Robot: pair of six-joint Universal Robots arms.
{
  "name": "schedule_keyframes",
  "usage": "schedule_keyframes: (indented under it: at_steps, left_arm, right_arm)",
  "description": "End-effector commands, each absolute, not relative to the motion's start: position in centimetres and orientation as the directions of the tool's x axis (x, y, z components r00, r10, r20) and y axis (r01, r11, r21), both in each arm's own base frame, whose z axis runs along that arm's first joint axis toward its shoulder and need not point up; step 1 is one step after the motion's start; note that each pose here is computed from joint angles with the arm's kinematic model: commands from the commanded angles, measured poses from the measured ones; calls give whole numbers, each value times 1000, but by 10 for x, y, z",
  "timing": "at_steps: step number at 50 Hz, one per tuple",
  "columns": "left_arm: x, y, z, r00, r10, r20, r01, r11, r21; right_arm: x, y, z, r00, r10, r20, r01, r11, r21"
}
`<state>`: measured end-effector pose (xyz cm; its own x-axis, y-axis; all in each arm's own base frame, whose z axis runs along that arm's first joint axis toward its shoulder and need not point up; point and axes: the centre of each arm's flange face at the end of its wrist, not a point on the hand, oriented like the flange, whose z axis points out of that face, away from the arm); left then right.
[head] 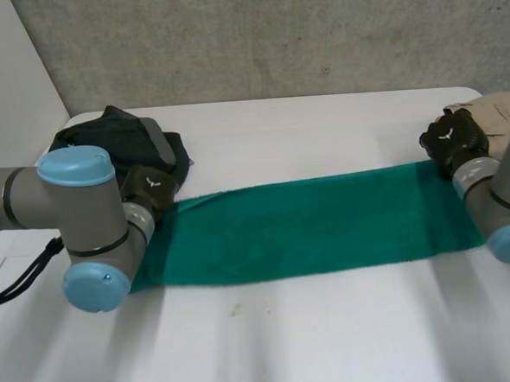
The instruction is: Fold the laundry.
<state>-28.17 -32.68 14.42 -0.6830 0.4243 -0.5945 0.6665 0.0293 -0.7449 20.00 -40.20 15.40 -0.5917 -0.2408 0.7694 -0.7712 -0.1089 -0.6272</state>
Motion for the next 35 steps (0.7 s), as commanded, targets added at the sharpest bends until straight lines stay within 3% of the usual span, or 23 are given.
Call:
schedule_keyframes:
  at_steps: [1, 5, 11, 17, 20, 23, 29, 35]
  left_arm:
    - [-297, -341, 152, -713, 368, -597, 613, -85, -785]
    - [-302, -342, 159, -724, 352, -593, 591, -127, -797]
    - [-297, -326, 198, -740, 320, -591, 567, -175, -805]
    - [-278, -289, 220, -744, 323, -585, 561, -174, -810]
    - [-273, -278, 214, -734, 351, -582, 565, -160, -809]
    - [-271, -264, 194, -690, 444, -571, 573, -146, -806]
    - [-270, -270, 176, -670, 500, -549, 568, -132, -813]
    - [-274, -284, 152, -664, 518, -540, 585, -90, -806]
  right_arm:
    - [212, -428, 140, -608, -161, 777, -776, -86, -625]
    - [210, -430, 153, -654, -91, 751, -748, -62, -660]
    - [204, -408, 181, -702, -118, 702, -702, -48, -710]
    - [191, -367, 186, -700, -332, 633, -672, 4, -741]
    - [173, -354, 179, -699, -428, 573, -660, 78, -747]
    - [161, -343, 171, -706, -500, 502, -637, 138, -758]
    - [158, -335, 158, -706, -537, 462, -623, 162, -765]
    - [149, -341, 155, -711, -507, 487, -628, 148, -764]
